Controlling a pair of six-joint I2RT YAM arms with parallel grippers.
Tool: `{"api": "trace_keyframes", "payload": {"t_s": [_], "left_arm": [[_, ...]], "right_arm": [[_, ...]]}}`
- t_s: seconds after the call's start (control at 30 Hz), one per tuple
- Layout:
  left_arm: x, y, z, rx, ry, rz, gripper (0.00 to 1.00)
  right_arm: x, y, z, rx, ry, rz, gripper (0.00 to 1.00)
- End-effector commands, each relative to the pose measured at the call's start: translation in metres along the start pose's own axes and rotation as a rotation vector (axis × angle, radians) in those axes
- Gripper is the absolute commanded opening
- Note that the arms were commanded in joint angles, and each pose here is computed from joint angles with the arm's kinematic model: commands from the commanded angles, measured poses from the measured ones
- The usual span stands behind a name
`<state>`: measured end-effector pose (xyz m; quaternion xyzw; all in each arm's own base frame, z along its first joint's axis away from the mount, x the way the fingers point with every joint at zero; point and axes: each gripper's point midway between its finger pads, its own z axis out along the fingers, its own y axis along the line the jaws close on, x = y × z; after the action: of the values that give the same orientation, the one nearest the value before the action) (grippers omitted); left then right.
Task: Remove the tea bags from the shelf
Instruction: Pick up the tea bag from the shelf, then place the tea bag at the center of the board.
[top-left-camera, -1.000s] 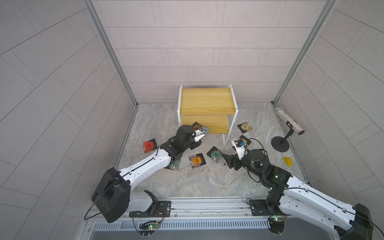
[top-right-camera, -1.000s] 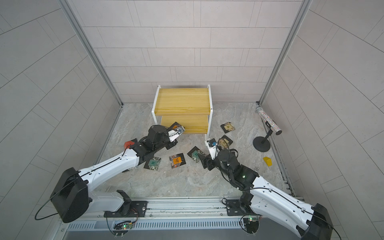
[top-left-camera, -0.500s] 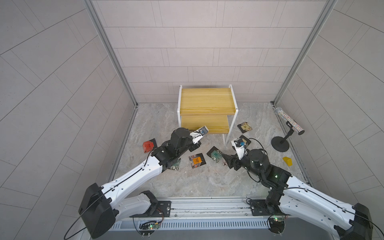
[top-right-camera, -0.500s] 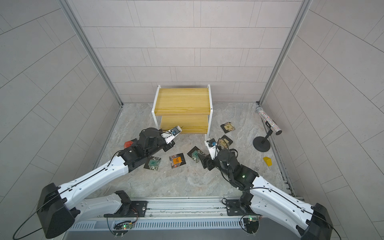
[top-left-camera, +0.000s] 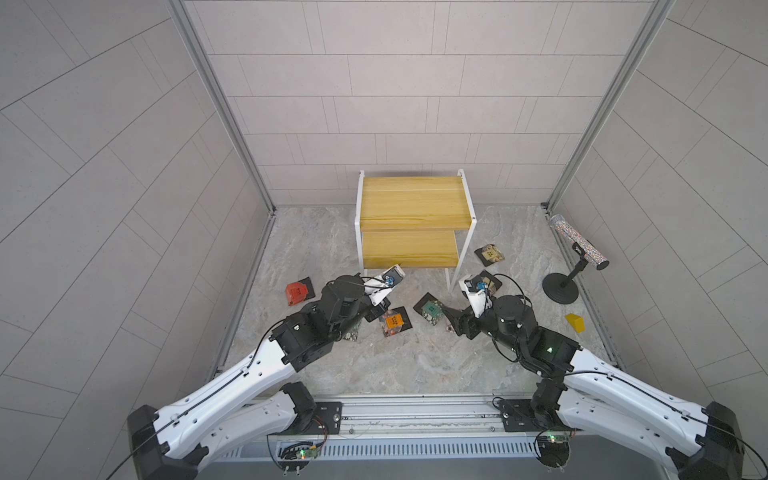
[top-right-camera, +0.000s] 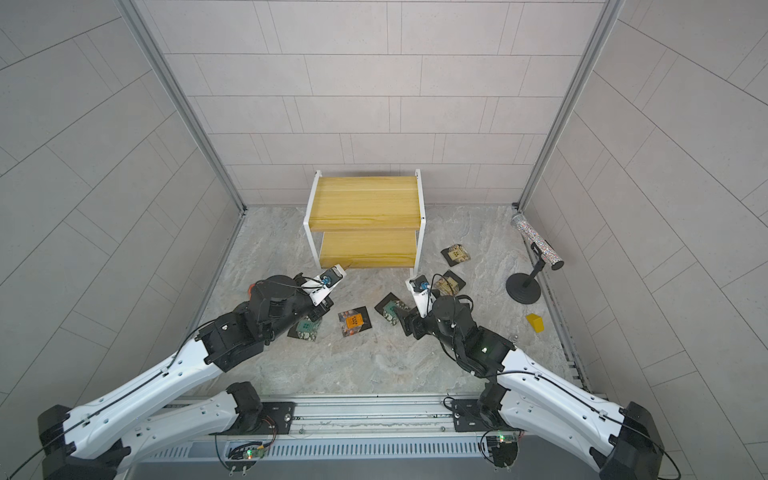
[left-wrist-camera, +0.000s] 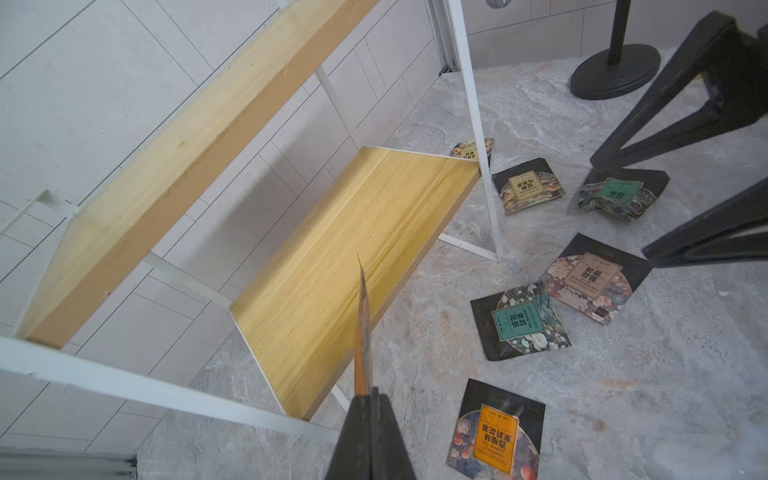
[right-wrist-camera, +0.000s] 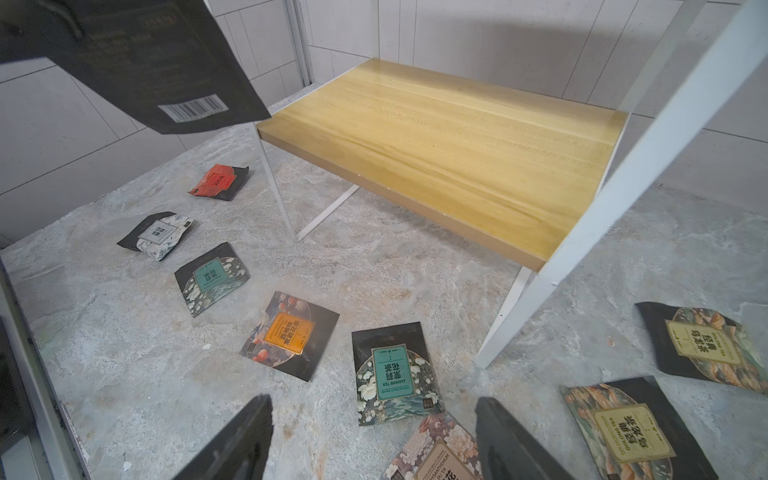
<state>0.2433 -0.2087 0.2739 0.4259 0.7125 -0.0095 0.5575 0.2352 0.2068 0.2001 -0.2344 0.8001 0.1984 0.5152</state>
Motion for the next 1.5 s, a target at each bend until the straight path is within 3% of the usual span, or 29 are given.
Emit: {"api": "trace_keyframes", "payload": {"t_s": [0.0,0.17,0.47,0.67,0.8,1.47], "left_arm": [[0.015,0.006,-0.013,-0.040,0.055,-0.038,0.00],[0.025,0.018,-0.027,-0.089,0.100,-0.065,0.00],[0.046,0.064,-0.062,-0.339,0.188,-0.175,0.00],[0.059,0.086,-0.066,-0.470,0.265,-0.173,0.00],[0.076,0.108,-0.065,-0.526,0.304,-0.289,0.00],[0.168,0.149,0.024,-0.566,0.514,-0.540,0.00]], "right_arm": [[-0.019,0.004,-0.002,-0.015,-0.042,-0.012,0.80],[-0.021,0.005,0.000,-0.017,-0.037,-0.025,0.80],[-0.020,0.008,0.009,-0.033,-0.025,-0.032,0.80],[-0.017,0.013,0.016,-0.057,-0.015,-0.015,0.80],[-0.016,0.013,0.017,-0.058,-0.016,-0.013,0.80],[-0.010,0.000,0.003,-0.003,-0.033,0.005,0.80]]}}
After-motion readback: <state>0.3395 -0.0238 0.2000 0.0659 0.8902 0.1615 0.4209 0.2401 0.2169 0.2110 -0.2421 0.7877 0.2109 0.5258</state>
